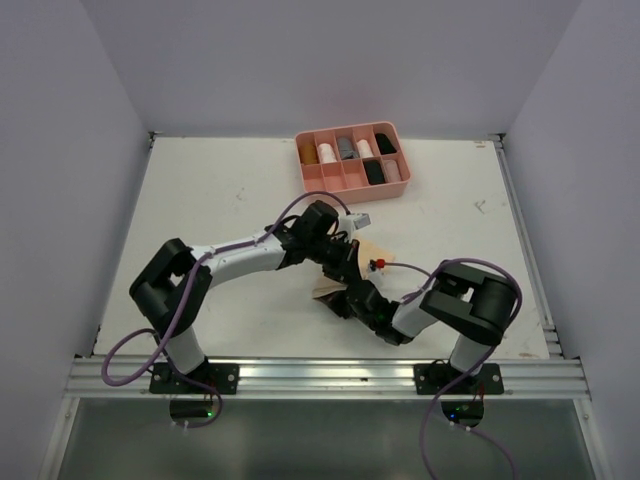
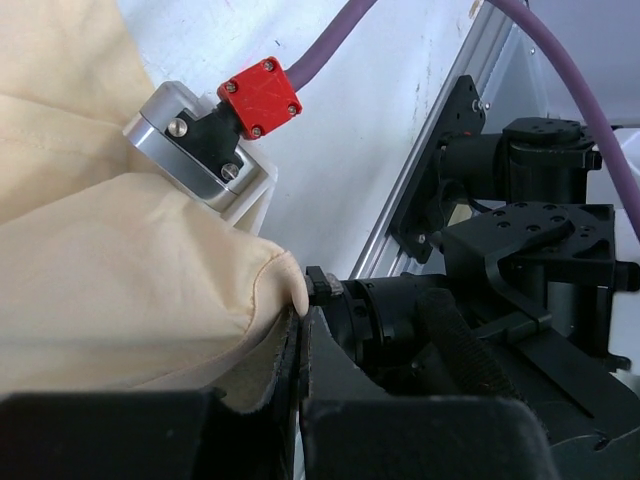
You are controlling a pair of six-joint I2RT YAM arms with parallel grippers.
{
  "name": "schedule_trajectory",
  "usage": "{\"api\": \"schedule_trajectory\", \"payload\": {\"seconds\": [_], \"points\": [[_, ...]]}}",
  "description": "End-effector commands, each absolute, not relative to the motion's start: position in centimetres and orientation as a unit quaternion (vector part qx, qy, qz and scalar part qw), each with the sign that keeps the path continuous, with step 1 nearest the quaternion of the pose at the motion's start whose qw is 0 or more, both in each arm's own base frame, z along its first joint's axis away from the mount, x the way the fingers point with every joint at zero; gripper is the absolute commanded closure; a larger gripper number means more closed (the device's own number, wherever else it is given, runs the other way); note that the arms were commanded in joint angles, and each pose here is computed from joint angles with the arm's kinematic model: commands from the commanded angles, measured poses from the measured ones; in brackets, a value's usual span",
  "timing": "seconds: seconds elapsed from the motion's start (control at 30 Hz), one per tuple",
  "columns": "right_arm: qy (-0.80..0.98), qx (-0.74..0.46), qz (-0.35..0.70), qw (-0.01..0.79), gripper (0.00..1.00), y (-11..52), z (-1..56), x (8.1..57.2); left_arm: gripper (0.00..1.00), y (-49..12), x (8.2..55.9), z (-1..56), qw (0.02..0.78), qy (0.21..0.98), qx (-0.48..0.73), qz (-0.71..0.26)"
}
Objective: Roll the underwear
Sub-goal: Fold the underwear
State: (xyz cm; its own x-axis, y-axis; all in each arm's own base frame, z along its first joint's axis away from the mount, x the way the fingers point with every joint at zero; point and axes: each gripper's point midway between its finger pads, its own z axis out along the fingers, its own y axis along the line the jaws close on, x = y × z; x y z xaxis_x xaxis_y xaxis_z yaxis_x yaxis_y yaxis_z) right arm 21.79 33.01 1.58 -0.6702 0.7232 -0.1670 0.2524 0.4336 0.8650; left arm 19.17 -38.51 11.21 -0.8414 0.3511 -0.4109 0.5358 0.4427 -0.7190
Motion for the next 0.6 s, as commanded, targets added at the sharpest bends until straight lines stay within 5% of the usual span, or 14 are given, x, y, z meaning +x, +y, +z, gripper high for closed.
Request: {"api": "schedule_trajectory", "payload": {"seconds": [0.0,0.57], "points": [[0.823,0.274,0.391,0.308,1.00,31.6,1.9,21.8,1.00,-39.1,18.1,11.3,0.089,0.836,0.275,-0.467],[0.832,0.349,0.306,0.303,1.00,25.1,3.5,19.5,1.00,-38.5,19.4,11.6,0.102,0.838,0.264,-0.467]]}}
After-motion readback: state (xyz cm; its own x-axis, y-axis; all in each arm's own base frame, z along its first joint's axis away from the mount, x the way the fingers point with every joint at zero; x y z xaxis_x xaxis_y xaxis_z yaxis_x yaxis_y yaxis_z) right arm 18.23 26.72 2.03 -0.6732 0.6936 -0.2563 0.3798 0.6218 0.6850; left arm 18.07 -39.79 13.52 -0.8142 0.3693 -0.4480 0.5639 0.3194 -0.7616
